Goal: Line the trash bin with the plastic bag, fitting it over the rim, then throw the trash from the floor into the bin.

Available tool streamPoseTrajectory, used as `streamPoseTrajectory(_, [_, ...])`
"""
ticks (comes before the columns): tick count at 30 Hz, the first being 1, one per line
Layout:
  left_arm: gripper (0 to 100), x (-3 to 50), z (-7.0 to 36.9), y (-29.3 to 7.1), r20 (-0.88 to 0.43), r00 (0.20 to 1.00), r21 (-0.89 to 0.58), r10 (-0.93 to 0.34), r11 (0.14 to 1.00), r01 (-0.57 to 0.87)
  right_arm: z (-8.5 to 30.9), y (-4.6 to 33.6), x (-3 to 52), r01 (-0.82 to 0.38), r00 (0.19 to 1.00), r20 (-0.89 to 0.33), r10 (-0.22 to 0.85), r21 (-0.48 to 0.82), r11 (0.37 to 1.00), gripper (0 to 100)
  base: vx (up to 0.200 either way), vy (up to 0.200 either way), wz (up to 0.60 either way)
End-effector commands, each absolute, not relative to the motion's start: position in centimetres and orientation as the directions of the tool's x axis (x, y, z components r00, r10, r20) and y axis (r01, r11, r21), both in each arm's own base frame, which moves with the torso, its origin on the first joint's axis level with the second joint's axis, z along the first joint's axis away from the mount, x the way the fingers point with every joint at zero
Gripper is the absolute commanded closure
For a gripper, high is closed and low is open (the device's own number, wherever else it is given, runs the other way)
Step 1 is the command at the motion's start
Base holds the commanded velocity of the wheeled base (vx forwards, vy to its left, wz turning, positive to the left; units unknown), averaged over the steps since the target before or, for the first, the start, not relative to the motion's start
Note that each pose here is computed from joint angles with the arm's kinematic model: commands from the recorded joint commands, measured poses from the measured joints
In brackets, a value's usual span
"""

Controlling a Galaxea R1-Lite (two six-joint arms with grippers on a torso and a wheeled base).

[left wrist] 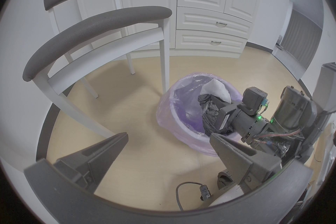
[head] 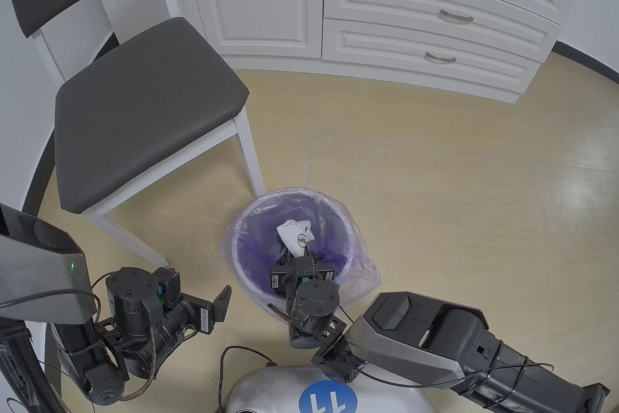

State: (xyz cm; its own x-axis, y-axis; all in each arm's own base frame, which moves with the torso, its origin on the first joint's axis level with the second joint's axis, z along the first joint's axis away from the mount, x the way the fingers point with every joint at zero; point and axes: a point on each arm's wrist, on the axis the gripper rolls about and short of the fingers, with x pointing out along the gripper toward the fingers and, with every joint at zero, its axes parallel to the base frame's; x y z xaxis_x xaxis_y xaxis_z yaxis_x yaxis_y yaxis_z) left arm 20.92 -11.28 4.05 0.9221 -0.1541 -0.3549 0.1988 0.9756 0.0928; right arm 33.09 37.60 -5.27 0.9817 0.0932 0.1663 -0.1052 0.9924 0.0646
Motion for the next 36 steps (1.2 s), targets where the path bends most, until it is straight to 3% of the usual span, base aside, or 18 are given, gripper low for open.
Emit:
streamPoseTrajectory(1, [0, 20.9, 4.0, -11.3, -0.356, 0.922, 0.093, -0.154, 0.976, 0.199, -3.6, 37.8, 34.1, -0.105, 0.971, 0.23, 0.071, 0.141, 0.984, 100, 0.0, 0.0, 0.0])
streamPoseTrajectory(9, [0, 20.9, 3.9, -11.3, -0.36, 0.92, 0.094, -0.153, 0.975, 0.199, -4.9, 37.7, 35.5, -0.093, 0.966, 0.256, 0.046, 0.174, 0.98, 100, 0.0, 0.0, 0.0])
streamPoseTrajectory(20, [0, 21.0, 3.8, -11.3, -0.363, 0.92, 0.095, -0.151, 0.976, 0.198, -3.3, 34.9, 39.9, 0.011, 0.939, 0.336, -0.07, 0.175, 0.985, 100, 0.0, 0.0, 0.0])
streamPoseTrajectory(36, [0, 21.0, 3.7, -11.3, -0.369, 0.917, 0.098, -0.15, 0.975, 0.199, -4.2, 38.0, 36.3, -0.025, 0.956, 0.291, -0.021, 0.151, 0.988, 100, 0.0, 0.0, 0.0])
